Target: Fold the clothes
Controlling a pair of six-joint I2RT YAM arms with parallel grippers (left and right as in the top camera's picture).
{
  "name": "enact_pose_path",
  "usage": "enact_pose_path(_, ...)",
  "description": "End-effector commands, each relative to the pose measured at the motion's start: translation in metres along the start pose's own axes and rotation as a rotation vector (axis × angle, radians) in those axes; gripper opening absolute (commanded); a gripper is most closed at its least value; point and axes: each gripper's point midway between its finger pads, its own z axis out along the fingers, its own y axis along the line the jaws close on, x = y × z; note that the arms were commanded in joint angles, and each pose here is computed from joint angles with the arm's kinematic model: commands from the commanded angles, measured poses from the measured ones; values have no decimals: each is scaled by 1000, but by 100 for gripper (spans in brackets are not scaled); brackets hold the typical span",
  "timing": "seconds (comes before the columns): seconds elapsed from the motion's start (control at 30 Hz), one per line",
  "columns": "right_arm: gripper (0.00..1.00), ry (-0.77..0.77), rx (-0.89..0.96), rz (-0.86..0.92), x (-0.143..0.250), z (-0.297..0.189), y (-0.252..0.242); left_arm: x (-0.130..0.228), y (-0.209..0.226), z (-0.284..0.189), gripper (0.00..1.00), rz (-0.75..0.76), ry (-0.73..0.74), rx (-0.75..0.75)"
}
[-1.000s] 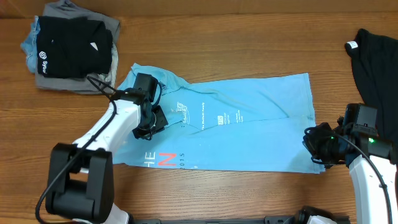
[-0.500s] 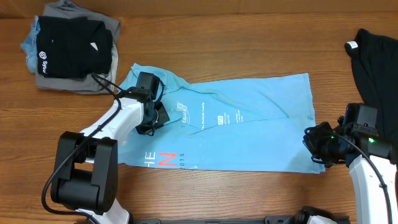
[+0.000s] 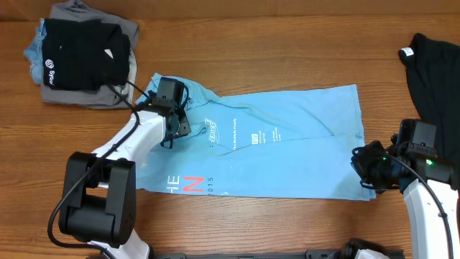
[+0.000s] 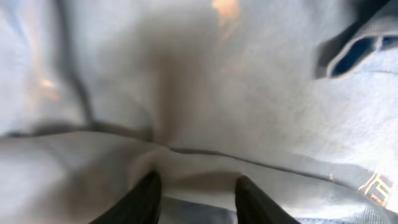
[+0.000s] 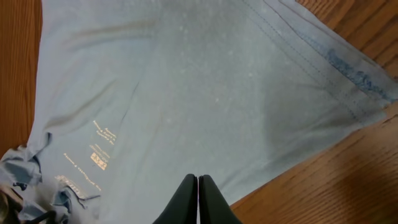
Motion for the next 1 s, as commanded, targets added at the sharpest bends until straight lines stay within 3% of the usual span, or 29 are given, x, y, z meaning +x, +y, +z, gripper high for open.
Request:
enact_pose_path(0.0, 7, -31, -16, -23, -6, -6, 7, -37, 0, -27, 46, 30, -78, -38)
enact_pose_path(0.17, 9, -37, -20, -25, -7, -6, 8, -53, -3, -72, 54, 32, -69, -34)
enact_pose_path(0.3, 9, -44, -27, -28, -9, -6, 9, -36, -16, -87, 44, 72, 21, 28)
enact_pose_path(0.37, 9, -47, -30, -29, -10, -6, 10, -18, -20, -82, 36, 87, 96, 49)
enact_pose_path(0.53, 10, -51, -33, -30, -10, -6, 11, 31, -19, -52, 29, 100, 281, 57)
enact_pose_path(0.97, 10, -49, -31, -30, -10, -6, 11, 71, 3, 8, 29, 58, 453, -63)
